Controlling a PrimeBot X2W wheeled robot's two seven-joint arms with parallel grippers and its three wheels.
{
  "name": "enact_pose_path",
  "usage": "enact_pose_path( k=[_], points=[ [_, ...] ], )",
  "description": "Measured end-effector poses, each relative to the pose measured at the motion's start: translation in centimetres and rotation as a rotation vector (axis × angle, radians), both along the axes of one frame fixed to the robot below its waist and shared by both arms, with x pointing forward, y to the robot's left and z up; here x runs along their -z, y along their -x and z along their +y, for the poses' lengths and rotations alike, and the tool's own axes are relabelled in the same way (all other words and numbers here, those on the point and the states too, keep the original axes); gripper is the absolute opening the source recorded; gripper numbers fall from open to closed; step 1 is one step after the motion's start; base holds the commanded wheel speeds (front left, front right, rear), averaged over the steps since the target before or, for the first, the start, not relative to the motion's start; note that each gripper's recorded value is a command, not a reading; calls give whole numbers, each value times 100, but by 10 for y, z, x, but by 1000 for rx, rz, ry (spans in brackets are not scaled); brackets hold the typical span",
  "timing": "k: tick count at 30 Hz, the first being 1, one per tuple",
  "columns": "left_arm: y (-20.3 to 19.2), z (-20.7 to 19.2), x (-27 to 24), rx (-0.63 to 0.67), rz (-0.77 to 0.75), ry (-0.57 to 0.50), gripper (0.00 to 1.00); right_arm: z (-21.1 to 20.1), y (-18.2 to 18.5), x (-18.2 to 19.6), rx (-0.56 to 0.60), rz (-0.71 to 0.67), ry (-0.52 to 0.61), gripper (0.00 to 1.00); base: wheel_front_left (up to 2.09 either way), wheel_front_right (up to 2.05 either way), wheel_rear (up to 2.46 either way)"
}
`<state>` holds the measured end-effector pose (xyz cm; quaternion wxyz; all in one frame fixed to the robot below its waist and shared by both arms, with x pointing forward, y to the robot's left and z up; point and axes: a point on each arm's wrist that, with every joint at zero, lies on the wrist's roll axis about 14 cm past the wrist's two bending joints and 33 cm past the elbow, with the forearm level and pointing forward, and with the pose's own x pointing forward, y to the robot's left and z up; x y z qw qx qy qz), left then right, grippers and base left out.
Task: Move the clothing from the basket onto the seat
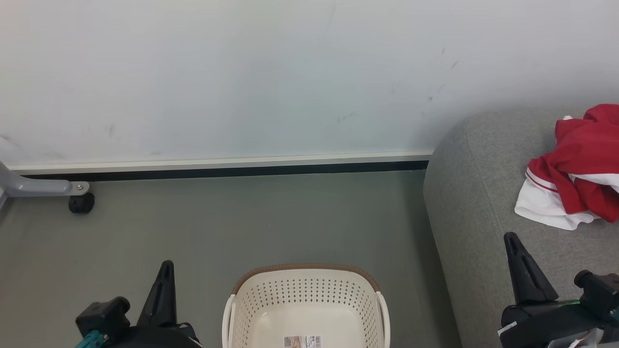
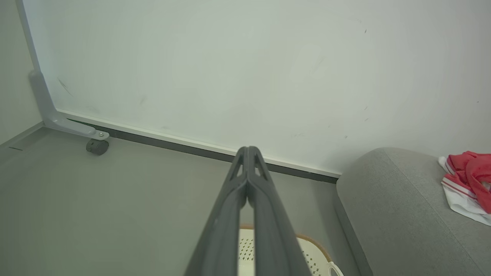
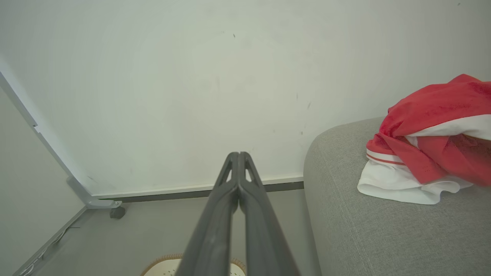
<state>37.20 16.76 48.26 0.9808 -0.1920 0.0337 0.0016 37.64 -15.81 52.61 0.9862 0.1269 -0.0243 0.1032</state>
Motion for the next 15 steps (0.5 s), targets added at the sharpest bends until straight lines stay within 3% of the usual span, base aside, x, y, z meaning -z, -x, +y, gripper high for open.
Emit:
enact_pose_path(
  k=[15],
  points=[
    [-1,5,6,-27,53,179,0,-14,-5,9,58,90,-191,0,0,0,0]
  ],
)
